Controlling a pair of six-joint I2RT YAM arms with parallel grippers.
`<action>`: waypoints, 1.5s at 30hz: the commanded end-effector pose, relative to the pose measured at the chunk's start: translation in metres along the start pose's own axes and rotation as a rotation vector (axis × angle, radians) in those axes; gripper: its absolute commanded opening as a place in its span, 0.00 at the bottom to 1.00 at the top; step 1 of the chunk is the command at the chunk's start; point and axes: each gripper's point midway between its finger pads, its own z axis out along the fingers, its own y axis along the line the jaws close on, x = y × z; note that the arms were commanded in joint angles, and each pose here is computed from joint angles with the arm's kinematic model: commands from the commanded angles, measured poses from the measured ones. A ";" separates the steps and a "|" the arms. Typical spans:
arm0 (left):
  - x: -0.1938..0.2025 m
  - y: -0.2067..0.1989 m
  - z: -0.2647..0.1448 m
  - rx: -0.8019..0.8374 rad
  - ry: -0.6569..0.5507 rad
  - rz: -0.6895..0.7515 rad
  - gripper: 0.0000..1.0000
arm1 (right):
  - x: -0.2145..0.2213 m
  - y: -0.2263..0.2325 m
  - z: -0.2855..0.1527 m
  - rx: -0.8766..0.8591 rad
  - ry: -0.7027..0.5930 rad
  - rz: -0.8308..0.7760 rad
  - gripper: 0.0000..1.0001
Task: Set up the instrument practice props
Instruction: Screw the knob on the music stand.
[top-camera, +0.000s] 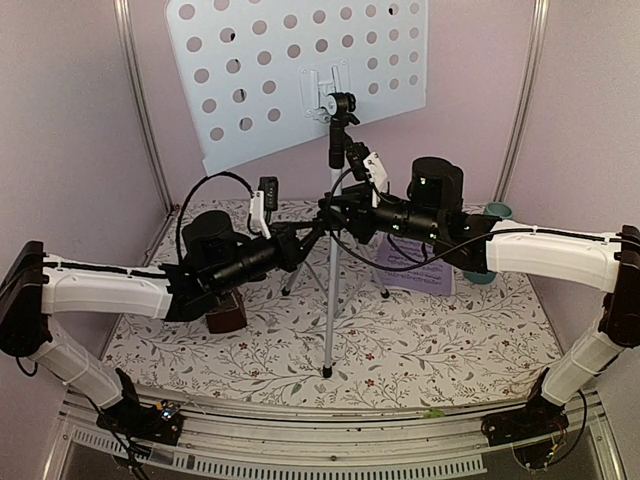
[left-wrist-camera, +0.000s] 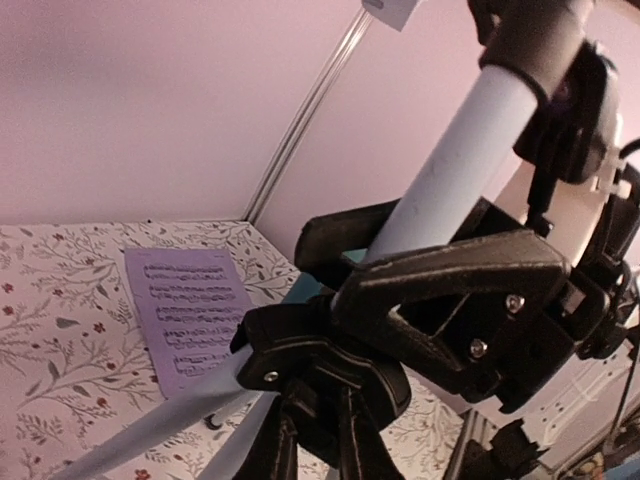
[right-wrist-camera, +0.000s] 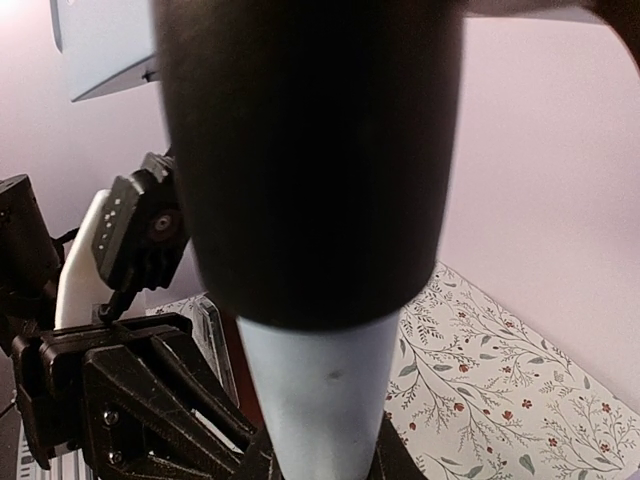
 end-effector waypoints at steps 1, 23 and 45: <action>0.036 -0.003 0.003 -0.037 0.087 0.487 0.00 | 0.113 0.026 0.006 -0.090 0.348 0.082 0.00; 0.084 0.020 0.009 -0.109 0.232 1.345 0.00 | 0.117 0.025 0.008 -0.089 0.374 0.092 0.00; 0.030 0.007 -0.016 -0.160 0.033 0.800 0.49 | 0.121 0.025 0.011 -0.093 0.383 0.086 0.00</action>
